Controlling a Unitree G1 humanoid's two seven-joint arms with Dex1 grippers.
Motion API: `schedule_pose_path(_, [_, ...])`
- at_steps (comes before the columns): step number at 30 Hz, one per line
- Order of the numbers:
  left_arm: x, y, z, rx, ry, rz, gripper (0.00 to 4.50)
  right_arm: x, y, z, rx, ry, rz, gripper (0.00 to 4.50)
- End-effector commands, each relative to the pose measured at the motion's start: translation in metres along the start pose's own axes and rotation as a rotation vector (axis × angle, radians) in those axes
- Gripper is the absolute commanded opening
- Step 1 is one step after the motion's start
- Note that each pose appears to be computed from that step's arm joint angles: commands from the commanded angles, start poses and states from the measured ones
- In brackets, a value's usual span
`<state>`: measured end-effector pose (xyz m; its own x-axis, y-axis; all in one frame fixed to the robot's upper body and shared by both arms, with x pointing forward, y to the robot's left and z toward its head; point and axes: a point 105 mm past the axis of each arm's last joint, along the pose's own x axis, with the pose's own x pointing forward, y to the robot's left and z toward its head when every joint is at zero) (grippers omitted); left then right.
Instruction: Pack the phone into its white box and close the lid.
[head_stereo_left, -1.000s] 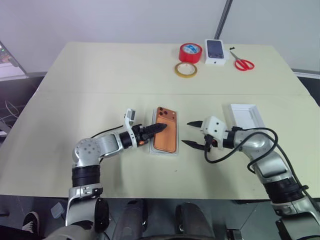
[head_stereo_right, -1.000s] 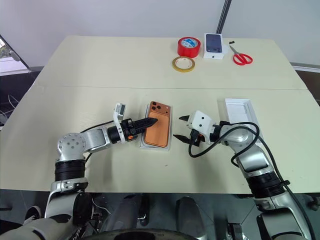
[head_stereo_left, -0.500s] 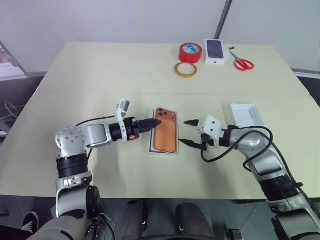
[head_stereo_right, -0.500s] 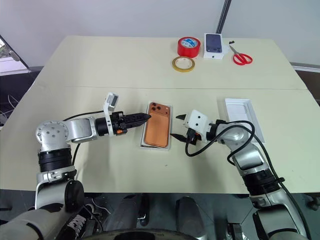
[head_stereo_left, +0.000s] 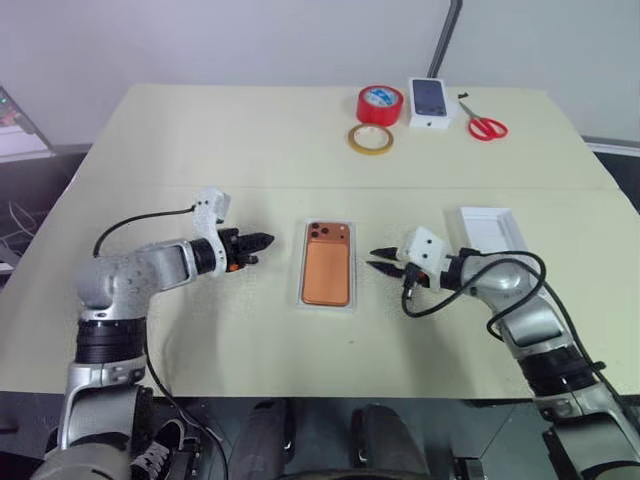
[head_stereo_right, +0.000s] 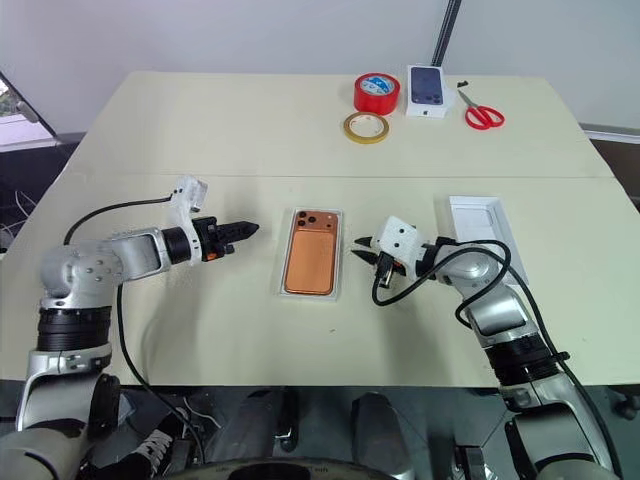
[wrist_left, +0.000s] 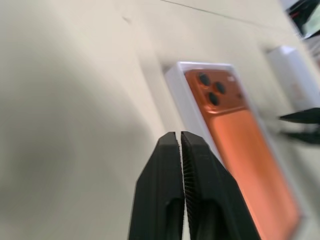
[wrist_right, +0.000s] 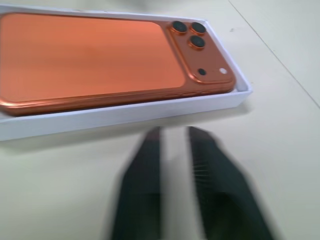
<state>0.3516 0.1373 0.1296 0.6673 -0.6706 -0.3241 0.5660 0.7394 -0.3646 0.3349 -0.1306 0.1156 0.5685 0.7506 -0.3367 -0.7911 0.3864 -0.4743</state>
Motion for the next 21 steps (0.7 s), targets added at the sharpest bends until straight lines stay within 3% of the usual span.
schedule_pose_path(1, [0.009,-0.003,-0.009,0.128,0.033,-0.009,0.0,0.005,-0.005,0.003,-0.063,0.006,-0.026,0.06])
schedule_pose_path(9, [0.043,-0.042,-0.054,0.162,0.227,-0.185,0.0,0.011,0.0,-0.004,-0.112,0.041,-0.004,0.06])
schedule_pose_path(15, [0.072,-0.085,-0.047,0.144,0.19,-0.354,0.0,-0.004,-0.003,-0.004,-0.096,0.034,-0.02,0.06])
schedule_pose_path(21, [0.102,-0.121,-0.032,0.178,0.148,-0.443,0.0,-0.038,-0.008,-0.022,-0.08,0.116,-0.031,0.06])
